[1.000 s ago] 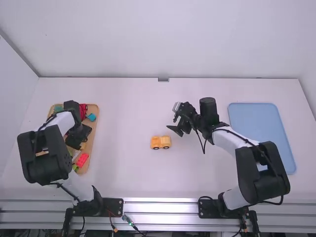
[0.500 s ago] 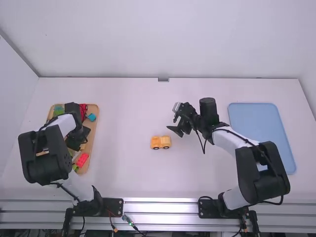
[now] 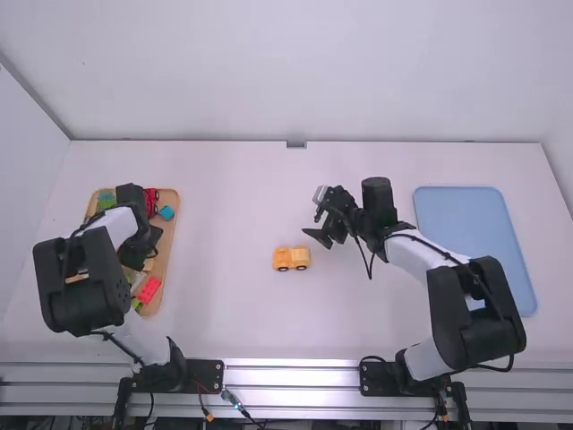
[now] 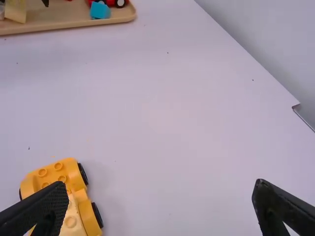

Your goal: Assemble lego blocks to make yellow taxi

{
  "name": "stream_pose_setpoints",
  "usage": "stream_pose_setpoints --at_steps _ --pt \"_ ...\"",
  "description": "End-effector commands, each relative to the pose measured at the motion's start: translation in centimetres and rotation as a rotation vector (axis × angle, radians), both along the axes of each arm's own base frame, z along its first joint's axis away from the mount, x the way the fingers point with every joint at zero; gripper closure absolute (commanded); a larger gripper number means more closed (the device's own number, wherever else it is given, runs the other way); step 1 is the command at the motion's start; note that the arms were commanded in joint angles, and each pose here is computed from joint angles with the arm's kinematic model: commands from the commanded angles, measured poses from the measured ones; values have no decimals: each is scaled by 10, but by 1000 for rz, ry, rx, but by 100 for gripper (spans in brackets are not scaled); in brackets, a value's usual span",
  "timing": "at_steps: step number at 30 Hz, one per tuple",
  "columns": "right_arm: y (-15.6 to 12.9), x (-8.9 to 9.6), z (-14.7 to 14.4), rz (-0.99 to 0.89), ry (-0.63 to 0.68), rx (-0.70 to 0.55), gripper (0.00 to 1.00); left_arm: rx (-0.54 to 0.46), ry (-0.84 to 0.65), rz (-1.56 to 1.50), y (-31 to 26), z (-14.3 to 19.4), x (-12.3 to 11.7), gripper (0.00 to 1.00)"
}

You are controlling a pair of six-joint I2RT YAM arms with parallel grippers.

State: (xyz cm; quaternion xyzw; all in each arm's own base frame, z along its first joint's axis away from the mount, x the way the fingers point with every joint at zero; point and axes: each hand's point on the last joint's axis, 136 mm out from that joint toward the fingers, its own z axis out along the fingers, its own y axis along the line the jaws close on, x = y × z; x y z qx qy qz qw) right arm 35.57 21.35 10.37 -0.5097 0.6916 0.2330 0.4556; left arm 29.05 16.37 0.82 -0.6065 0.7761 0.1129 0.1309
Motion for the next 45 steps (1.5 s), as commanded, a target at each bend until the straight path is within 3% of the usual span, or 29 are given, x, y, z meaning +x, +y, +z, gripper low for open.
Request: stream_pose_setpoints --at_steps 1,15,20,45 --pt "1 4 11 -8 -5 22 1 1 33 2 0 -7 -8 23" --pt "2 2 9 -5 6 17 1 18 -17 -36 4 -9 7 22" --pt "2 0 7 -5 17 15 1 -23 -91 -113 -3 -8 28 23" --pt "2 -1 6 -4 22 13 1 -97 -139 -228 -18 -9 42 21"
